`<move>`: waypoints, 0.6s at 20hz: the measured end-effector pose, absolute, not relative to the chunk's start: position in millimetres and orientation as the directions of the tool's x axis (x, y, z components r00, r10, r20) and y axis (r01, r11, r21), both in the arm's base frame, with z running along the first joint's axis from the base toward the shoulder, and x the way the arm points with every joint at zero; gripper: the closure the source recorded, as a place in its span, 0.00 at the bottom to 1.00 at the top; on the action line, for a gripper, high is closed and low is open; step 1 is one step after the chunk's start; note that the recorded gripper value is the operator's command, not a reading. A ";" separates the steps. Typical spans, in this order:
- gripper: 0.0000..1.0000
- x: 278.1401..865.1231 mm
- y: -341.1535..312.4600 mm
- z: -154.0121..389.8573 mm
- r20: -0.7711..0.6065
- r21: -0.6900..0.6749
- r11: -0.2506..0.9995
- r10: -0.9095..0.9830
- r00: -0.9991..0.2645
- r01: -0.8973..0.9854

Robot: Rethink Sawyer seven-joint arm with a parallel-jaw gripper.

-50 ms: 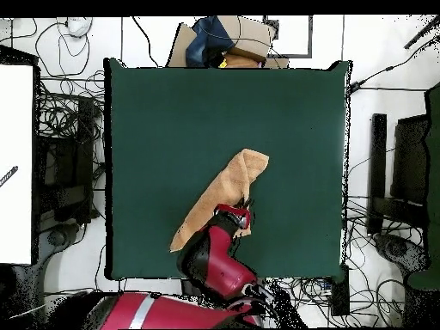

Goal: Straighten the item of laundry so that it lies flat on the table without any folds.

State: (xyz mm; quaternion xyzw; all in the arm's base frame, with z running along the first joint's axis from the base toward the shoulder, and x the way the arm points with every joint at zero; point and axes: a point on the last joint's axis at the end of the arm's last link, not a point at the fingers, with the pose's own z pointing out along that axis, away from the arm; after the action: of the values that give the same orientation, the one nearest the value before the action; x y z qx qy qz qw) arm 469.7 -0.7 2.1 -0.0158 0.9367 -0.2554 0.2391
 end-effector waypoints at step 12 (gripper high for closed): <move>1.00 511.3 35.6 56.7 -0.543 -0.485 0.844 -0.087 -0.835 0.228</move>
State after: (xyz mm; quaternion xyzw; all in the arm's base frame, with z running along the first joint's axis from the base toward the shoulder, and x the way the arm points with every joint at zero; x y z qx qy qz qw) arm 511.3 35.6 56.7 0.0385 0.9171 -0.2764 0.2846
